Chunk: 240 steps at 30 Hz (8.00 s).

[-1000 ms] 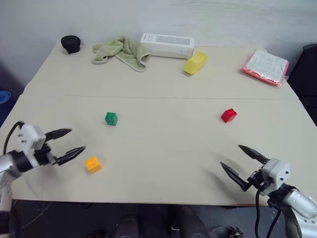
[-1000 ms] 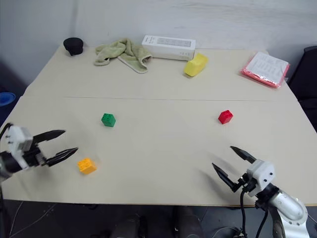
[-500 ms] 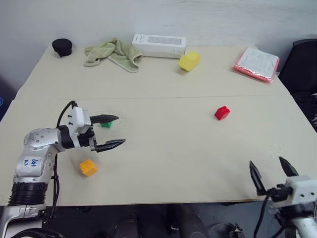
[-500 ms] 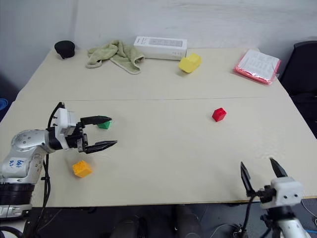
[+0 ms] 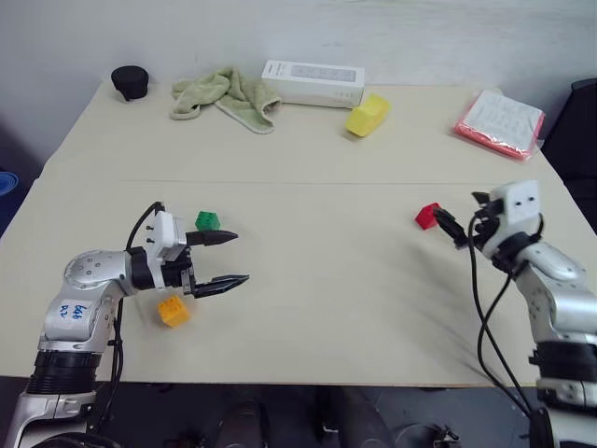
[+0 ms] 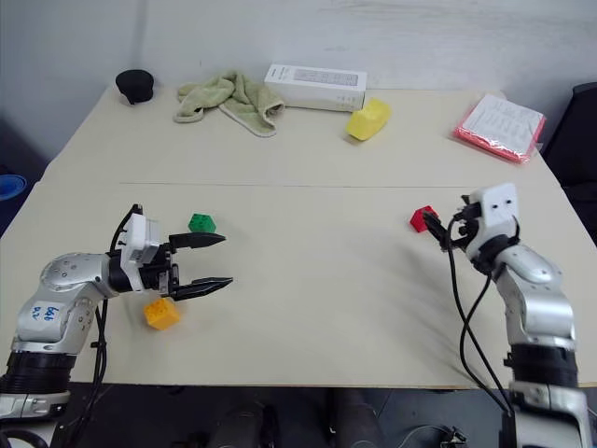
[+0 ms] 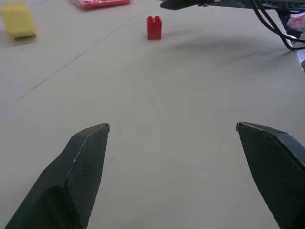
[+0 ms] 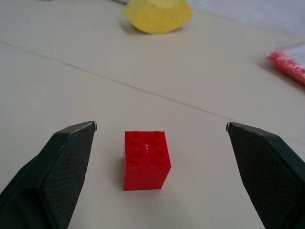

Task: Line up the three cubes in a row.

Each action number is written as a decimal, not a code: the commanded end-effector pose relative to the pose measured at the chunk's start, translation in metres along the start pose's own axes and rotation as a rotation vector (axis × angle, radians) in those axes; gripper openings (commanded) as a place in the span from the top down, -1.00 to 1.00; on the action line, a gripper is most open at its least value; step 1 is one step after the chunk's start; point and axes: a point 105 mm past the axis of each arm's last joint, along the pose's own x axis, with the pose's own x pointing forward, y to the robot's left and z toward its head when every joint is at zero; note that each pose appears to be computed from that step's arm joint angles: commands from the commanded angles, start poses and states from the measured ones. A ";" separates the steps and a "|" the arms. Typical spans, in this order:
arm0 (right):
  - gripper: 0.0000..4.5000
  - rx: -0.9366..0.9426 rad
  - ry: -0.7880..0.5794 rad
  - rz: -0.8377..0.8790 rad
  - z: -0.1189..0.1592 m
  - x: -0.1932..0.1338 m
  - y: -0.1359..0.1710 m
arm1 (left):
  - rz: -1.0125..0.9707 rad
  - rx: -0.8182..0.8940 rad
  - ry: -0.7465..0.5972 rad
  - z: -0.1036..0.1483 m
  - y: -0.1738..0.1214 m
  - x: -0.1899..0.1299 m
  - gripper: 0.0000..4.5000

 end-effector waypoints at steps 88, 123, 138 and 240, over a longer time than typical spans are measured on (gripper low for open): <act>-0.99 -0.222 -0.507 0.999 0.044 -0.091 0.157 | 0.306 -0.202 0.227 -0.023 -0.035 -0.134 -1.00; -1.00 -0.245 -0.503 0.888 0.038 -0.079 0.154 | 1.011 -0.235 0.174 -0.045 0.088 0.006 0.11; -1.00 -0.323 -0.417 0.762 0.032 -0.093 0.113 | -0.193 0.230 0.100 0.031 0.009 0.028 0.34; -1.00 -0.243 -0.379 0.892 0.028 -0.106 0.140 | -0.250 0.107 0.248 -0.038 0.012 -0.018 0.34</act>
